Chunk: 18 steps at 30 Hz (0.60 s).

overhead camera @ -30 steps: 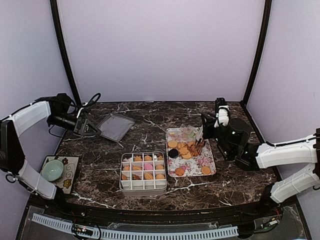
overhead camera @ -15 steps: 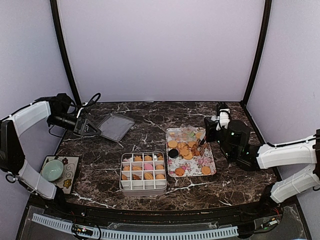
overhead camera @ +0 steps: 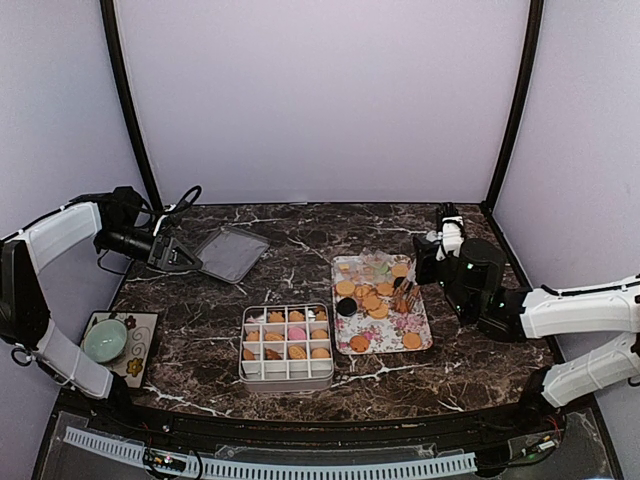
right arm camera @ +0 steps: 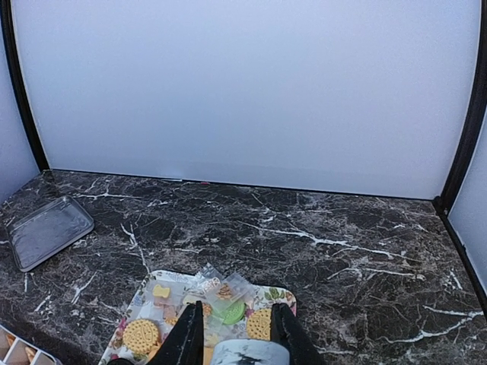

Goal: Pack the cookies
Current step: Pick up the fake cookies from the plate.

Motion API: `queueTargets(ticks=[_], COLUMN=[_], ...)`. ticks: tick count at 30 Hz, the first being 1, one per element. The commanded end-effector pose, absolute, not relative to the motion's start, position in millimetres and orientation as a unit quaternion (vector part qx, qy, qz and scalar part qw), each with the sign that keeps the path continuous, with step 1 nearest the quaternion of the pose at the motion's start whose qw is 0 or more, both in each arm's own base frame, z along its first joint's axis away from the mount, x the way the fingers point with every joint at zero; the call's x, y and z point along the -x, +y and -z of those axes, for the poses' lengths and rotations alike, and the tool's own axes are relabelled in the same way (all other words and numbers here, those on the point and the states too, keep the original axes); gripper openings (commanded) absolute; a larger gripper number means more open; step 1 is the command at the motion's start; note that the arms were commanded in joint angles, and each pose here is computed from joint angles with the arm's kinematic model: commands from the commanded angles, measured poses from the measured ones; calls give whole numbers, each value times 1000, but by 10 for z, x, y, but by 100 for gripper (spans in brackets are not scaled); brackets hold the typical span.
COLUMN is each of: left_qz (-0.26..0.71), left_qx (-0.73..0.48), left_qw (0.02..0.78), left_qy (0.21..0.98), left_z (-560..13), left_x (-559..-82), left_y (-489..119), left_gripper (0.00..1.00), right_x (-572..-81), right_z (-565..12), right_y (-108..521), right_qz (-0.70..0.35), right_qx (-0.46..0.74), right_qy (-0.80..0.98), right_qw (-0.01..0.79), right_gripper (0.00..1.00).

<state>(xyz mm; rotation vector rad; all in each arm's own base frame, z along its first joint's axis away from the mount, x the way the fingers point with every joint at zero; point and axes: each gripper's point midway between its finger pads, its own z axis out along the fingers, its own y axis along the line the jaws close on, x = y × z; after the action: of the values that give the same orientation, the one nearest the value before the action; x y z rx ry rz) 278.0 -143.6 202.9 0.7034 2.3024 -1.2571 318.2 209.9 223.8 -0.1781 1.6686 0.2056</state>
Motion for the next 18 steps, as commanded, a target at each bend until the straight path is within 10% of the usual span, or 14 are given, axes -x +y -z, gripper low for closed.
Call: queueTargets(ticks=[1, 18], left_qz=[460, 459], left_qx=[-253, -254], left_qw=[216, 213], left_qy=[824, 824], left_z=[-2101, -2084], left_x=[-2772, -2753], left_y=[-1439, -1439], left_gripper=[56, 55], right_x=[-3213, -3276], right_z=[-2214, -2036], right_y=[2081, 2160], right_qz=[-84, -48], right_qx=[75, 115], right_qy=[740, 759], right_qw=[663, 639], right_gripper=[24, 31])
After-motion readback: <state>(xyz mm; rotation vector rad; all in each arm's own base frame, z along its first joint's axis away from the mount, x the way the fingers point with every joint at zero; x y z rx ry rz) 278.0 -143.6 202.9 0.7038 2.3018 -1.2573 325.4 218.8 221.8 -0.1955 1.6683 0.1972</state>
